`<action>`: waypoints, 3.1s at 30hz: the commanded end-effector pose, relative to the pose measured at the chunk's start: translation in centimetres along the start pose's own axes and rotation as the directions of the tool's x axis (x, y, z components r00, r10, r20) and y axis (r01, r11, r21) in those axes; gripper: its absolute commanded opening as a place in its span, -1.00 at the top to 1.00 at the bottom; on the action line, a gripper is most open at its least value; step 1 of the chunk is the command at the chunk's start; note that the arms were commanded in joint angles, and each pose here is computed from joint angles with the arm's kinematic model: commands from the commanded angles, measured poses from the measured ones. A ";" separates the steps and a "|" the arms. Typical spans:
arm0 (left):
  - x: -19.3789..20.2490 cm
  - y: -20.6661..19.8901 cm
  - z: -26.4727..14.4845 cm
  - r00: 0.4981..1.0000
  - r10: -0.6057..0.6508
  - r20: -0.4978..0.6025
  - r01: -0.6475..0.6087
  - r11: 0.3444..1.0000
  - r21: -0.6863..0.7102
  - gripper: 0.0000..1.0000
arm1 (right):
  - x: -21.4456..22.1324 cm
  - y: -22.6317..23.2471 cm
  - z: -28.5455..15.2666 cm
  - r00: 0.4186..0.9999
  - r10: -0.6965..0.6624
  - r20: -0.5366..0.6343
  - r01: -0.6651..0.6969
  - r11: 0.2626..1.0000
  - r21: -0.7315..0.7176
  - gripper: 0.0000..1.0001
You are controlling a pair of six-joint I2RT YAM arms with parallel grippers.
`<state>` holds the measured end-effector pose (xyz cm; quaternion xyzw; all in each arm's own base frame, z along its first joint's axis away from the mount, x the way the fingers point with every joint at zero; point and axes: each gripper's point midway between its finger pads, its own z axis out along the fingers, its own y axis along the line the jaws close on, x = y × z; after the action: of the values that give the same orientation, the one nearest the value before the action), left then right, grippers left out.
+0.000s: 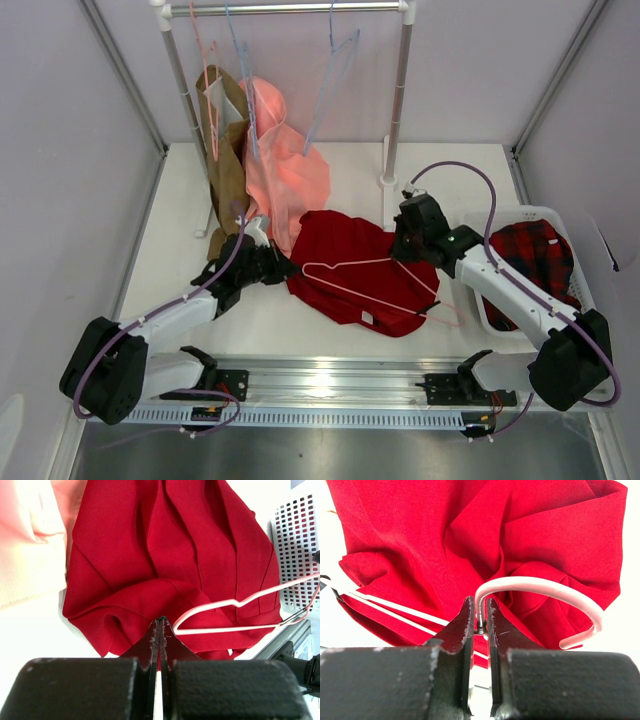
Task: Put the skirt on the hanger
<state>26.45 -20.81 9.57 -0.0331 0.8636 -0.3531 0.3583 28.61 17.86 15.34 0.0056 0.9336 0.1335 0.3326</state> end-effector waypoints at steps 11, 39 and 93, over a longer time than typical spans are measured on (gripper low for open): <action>-2.5 -1.2 -0.1 0.998 0.030 0.056 -0.031 0.999 0.020 1.00 | -1.2 0.5 -0.8 0.999 -0.025 0.046 0.024 0.999 0.023 1.00; -1.6 -1.6 -2.5 0.979 0.079 0.187 -0.103 0.986 0.128 1.00 | 3.3 3.3 -0.5 0.993 -0.019 -0.116 -0.006 0.977 -0.213 1.00; 7.3 -3.9 -6.6 0.941 0.338 -0.016 -0.339 0.939 -0.067 0.07 | 0.1 1.1 0.6 0.999 0.041 -0.033 -0.042 0.998 -0.036 1.00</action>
<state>15.22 -21.91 9.54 0.1054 0.8667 -0.2966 0.3869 27.40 18.78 13.40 0.0058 0.9444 0.1597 0.2873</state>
